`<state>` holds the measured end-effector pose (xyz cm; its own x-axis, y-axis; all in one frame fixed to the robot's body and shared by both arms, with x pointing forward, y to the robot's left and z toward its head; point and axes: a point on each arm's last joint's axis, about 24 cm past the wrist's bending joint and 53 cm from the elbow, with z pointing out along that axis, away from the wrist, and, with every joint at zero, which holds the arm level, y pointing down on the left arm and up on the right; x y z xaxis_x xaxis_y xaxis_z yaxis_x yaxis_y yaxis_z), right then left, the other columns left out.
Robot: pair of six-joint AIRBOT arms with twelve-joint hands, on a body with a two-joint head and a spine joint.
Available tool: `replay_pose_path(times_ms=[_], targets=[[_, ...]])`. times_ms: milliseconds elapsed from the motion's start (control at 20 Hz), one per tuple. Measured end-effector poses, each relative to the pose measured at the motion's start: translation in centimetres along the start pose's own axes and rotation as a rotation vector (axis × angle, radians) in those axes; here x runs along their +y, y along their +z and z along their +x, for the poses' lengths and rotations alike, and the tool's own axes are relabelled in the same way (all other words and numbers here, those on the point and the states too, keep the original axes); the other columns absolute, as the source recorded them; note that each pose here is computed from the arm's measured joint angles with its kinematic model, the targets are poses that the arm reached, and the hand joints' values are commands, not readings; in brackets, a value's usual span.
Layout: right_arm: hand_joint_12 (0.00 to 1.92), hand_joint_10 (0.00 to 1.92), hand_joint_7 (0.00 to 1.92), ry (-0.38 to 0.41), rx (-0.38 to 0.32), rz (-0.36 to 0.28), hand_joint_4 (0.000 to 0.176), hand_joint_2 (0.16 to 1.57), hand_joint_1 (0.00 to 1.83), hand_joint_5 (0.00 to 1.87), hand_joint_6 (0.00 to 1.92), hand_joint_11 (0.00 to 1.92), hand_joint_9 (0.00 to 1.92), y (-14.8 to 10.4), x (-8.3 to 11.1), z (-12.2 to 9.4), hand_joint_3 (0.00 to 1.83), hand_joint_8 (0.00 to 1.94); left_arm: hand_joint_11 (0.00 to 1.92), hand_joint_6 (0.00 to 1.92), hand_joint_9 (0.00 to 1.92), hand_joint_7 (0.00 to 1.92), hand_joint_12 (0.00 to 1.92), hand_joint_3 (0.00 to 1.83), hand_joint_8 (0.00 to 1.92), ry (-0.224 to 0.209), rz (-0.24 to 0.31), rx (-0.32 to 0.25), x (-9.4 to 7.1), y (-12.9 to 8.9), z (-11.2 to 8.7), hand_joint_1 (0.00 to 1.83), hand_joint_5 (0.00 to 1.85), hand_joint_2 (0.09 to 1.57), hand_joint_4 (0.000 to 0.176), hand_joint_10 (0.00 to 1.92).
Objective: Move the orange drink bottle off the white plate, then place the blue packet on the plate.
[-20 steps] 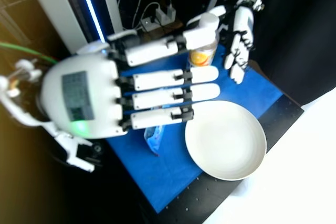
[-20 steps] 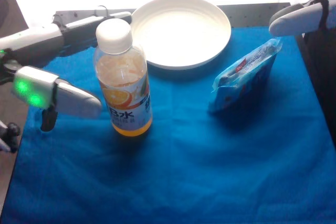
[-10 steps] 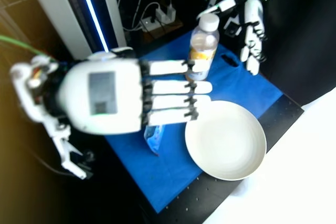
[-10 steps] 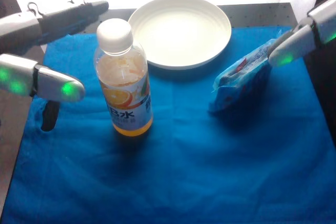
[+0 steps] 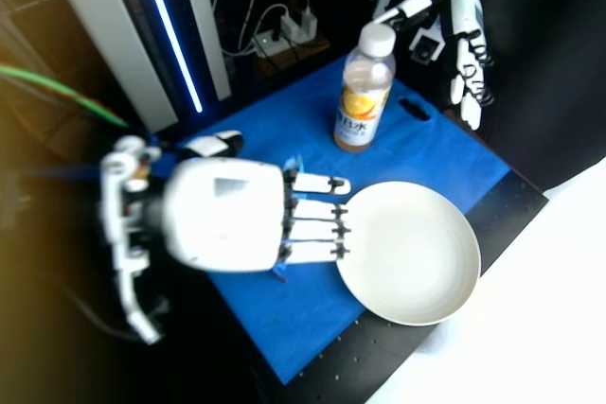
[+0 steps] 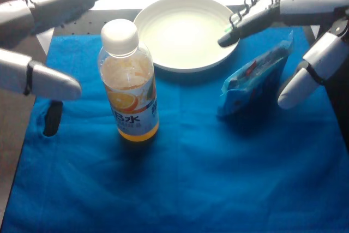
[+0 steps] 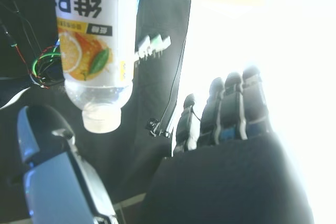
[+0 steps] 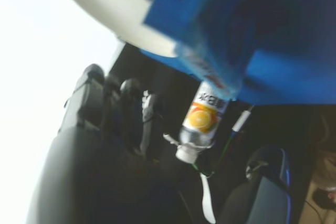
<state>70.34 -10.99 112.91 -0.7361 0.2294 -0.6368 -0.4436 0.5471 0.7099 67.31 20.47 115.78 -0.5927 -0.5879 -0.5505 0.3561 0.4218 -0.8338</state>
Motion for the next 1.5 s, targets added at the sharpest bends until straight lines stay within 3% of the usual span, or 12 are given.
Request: replay_pose_path(times_ms=[150, 300, 400, 550, 650, 850, 1050, 1100, 1350, 1400, 1450, 1500], targets=[[0.59, 0.00, 0.28, -0.007, 0.004, 0.046, 0.109, 0.63, 0.64, 0.44, 0.00, 0.00, 0.19, 0.2, -1.3, -0.1, 0.00, 0.00, 0.00, 0.00, 0.00, 0.00, 0.00, 0.00, 0.00, 0.004, 0.018, -0.001, -0.5, 0.1, -0.1, 0.69, 0.00, 0.61, 0.176, 0.00], [0.81, 0.01, 0.41, -0.037, 0.018, 0.076, 0.082, 0.73, 0.69, 0.48, 0.00, 0.00, 0.32, 0.2, -2.1, 0.2, 0.00, 0.00, 0.00, 0.00, 0.00, 0.00, 0.00, 0.00, 0.00, 0.003, 0.018, -0.003, -0.5, 0.1, -0.1, 0.71, 0.00, 0.61, 0.176, 0.00], [0.87, 0.01, 0.43, -0.037, 0.014, 0.083, 0.104, 0.74, 0.67, 0.51, 0.00, 0.01, 0.36, 0.6, -2.2, 0.2, 0.00, 0.00, 0.00, 0.00, 0.00, 0.00, 0.00, 0.00, 0.00, 0.005, 0.021, -0.006, -0.6, 0.1, -0.2, 0.71, 0.00, 0.62, 0.176, 0.00], [0.92, 0.01, 0.48, -0.036, 0.019, 0.082, 0.081, 0.77, 0.58, 0.53, 0.00, 0.01, 0.41, 1.4, -2.1, 0.6, 0.00, 0.00, 0.00, 0.00, 0.00, 0.00, 0.00, 0.00, 0.00, 0.001, 0.040, -0.001, -1.0, 0.3, 0.3, 0.72, 0.00, 0.61, 0.176, 0.00], [0.96, 0.02, 0.54, -0.037, 0.021, 0.083, 0.036, 0.77, 0.57, 0.58, 0.01, 0.01, 0.47, 1.7, -2.1, 0.7, 0.00, 0.01, 0.00, 0.00, 0.00, 0.00, 0.00, 0.00, 0.00, 0.001, 0.046, 0.002, -1.1, 0.4, 0.4, 0.69, 0.00, 0.62, 0.176, 0.00], [0.98, 0.04, 0.64, -0.050, 0.017, 0.104, 0.060, 0.79, 0.85, 0.64, 0.02, 0.11, 0.59, 2.1, -2.7, 0.5, 0.00, 0.02, 0.00, 0.00, 0.00, 0.00, 0.00, 0.00, 0.00, -0.001, 0.057, -0.007, -1.5, 0.4, 0.2, 0.71, 0.00, 0.62, 0.176, 0.00], [1.04, 0.02, 0.64, -0.060, 0.022, 0.110, 0.024, 0.81, 0.98, 0.69, 0.02, 0.04, 0.58, 2.2, -2.9, 0.6, 0.00, 0.01, 0.00, 0.00, 0.00, 0.00, 0.00, 0.00, 0.00, 0.002, 0.066, -0.010, -1.8, 0.5, 0.1, 0.70, 0.00, 0.60, 0.176, 0.00], [1.06, 0.03, 0.68, -0.064, 0.024, 0.113, 0.002, 0.82, 1.04, 0.73, 0.03, 0.06, 0.61, 2.2, -2.9, 0.7, 0.01, 0.02, 0.00, 0.00, 0.00, 0.00, 0.00, 0.00, 0.00, 0.001, 0.070, -0.011, -1.8, 0.5, 0.0, 0.69, 0.00, 0.60, 0.176, 0.00], [1.13, 0.14, 0.89, -0.061, 0.026, 0.116, 0.000, 0.98, 1.31, 0.90, 0.03, 0.38, 0.87, 2.8, -3.1, 0.8, 0.00, 0.04, 0.00, 0.00, 0.00, 0.00, 0.00, 0.00, 0.00, -0.003, 0.079, -0.013, -2.0, 0.6, 0.1, 0.68, 0.00, 0.60, 0.176, 0.00], [1.11, 0.20, 0.98, -0.059, 0.025, 0.117, 0.000, 1.09, 1.24, 0.95, 0.79, 0.47, 0.92, 2.8, -3.1, 0.8, 0.00, 0.78, 0.00, 0.00, 0.00, 0.00, 0.00, 0.00, 0.00, -0.002, 0.079, -0.013, -2.0, 0.6, 0.1, 0.67, 0.00, 0.61, 0.176, 0.00], [1.13, 0.23, 0.96, -0.059, 0.025, 0.117, 0.019, 1.13, 1.22, 0.91, 1.04, 0.48, 0.93, 2.8, -3.1, 0.7, 0.01, 1.00, 0.00, 0.00, 0.00, 0.00, 0.00, 0.00, 0.00, -0.002, 0.079, -0.013, -2.0, 0.6, 0.1, 0.66, 0.00, 0.61, 0.176, 0.00], [1.18, 1.16, 0.97, -0.058, 0.022, 0.122, 0.000, 1.14, 1.34, 0.86, 1.10, 0.55, 0.82, 2.7, -3.3, 0.6, 0.01, 0.95, 0.00, 0.00, 0.00, 0.00, 0.00, 0.01, 0.00, -0.003, 0.081, -0.012, -2.1, 0.6, 0.1, 0.66, 0.00, 0.62, 0.176, 0.00]])
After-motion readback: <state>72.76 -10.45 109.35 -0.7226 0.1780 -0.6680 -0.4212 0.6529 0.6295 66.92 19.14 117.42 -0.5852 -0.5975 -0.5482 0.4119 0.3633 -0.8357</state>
